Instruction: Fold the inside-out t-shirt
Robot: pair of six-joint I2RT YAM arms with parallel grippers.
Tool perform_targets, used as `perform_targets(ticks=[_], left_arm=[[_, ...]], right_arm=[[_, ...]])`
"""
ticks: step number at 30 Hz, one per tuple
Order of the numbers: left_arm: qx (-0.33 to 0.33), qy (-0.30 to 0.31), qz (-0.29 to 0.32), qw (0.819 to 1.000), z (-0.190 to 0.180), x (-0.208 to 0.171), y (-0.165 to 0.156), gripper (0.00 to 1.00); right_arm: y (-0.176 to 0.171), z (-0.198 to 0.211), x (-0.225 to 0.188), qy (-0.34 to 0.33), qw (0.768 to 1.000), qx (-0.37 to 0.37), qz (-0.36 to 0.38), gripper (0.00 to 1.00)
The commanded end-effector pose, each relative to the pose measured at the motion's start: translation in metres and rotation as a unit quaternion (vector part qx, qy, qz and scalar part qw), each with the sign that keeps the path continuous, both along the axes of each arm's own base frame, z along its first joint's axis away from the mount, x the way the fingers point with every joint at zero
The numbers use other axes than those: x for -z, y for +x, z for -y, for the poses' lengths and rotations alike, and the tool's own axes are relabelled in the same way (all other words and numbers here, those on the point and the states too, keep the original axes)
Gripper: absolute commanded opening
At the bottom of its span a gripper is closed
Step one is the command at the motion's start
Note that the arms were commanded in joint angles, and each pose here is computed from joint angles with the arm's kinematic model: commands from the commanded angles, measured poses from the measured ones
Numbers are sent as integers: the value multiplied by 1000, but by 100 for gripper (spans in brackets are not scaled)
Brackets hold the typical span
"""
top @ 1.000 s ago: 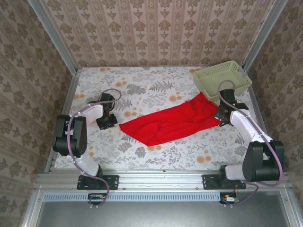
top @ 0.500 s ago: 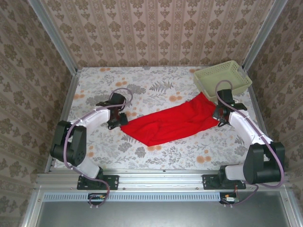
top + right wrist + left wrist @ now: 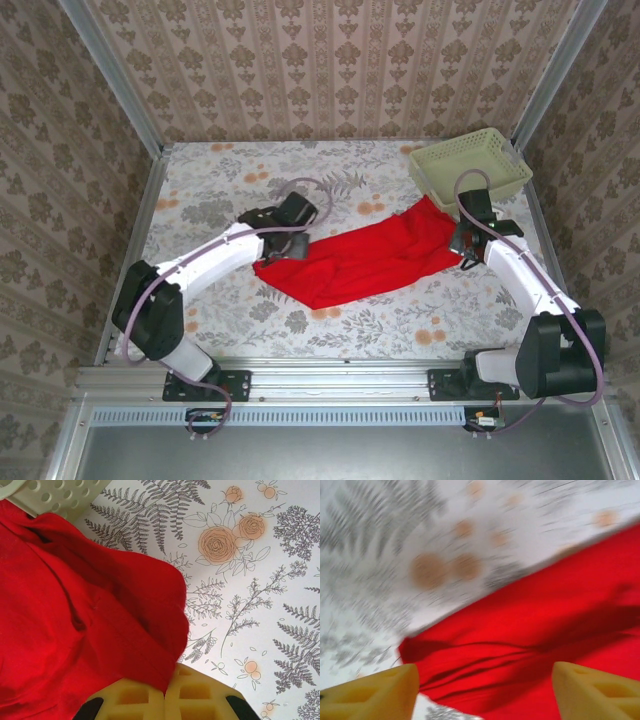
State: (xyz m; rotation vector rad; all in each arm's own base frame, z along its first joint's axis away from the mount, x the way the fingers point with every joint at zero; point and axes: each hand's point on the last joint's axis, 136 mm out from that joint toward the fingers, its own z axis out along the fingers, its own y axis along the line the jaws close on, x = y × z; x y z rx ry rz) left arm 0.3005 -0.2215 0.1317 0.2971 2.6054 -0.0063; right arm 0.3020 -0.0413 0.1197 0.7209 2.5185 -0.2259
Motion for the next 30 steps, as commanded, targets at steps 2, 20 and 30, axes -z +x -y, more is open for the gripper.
perform_targets(ticks=[2, 20, 30], left_arm=[[91, 13, 5, 996, 51, -3, -3, 81], [84, 55, -99, 990, 61, 77, -17, 25], [-141, -53, -7, 989, -68, 53, -83, 2]], right_arm=[[-2, 3, -7, -16, 1000, 0, 4, 0], [-3, 6, -6, -21, 1000, 7, 3, 0], [-1, 7, -3, -22, 1000, 9, -1, 0]])
